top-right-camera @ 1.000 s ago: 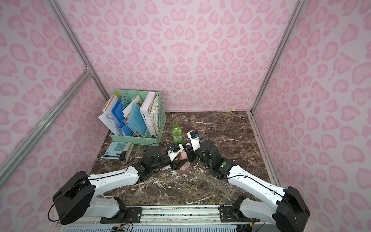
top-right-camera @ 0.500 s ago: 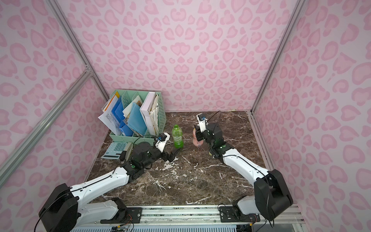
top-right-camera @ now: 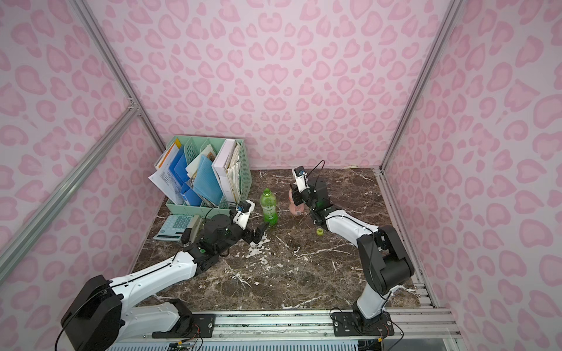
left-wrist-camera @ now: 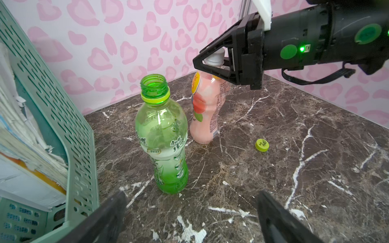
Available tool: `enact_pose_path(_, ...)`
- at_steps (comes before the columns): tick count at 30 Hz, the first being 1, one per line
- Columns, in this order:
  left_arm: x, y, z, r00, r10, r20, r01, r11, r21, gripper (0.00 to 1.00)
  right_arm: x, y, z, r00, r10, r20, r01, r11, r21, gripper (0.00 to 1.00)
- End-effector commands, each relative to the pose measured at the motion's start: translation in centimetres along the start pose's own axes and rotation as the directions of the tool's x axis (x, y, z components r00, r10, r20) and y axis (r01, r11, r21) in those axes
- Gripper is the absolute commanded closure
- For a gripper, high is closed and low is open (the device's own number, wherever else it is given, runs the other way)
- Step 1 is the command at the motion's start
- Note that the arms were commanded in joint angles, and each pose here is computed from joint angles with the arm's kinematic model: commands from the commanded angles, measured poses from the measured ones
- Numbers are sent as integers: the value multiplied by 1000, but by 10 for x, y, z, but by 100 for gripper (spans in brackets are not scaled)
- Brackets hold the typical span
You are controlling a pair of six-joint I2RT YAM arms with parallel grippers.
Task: Screw on the bottle caps
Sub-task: Place the plastic bottle at the center of the board.
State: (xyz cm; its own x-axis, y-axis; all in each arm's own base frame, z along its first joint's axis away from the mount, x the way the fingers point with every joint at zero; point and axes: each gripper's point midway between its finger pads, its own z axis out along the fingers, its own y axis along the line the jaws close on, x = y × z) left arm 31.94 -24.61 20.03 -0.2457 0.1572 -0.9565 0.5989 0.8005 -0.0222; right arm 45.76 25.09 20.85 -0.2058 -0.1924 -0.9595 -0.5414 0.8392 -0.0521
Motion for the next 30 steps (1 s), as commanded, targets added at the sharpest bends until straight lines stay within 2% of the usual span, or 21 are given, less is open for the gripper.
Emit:
enact_pose_path(1, -2, 0, 1, 1000, -3, 6, 3, 1000, 0, 1, -7, 2, 2, 999, 4, 34, -3, 1000, -15, 84)
enact_pose_path(4, -3, -1, 1, 1000, -1, 10, 1, 1000, 4, 1, -1, 2, 2, 1000, 7, 21, -6, 1000, -16, 78)
enact_pose_path(13, -1, -1, 2, 1000, -4, 5, 4, 1000, 6, 1, -4, 3, -3, 1000, 0, 23, 0, 1000, -20, 49)
enact_pose_path(24, 0, -3, 4, 1000, -4, -1, 4, 1000, 19, 1, -10, -1, -4, 1000, 2, 24, -2, 1000, 8, 42)
enact_pose_path(30, 3, 1, 5, 1000, -4, 0, 4, 1000, -6, 1, -22, -13, -21, 998, 31, 47, -34, 997, 66, 26)
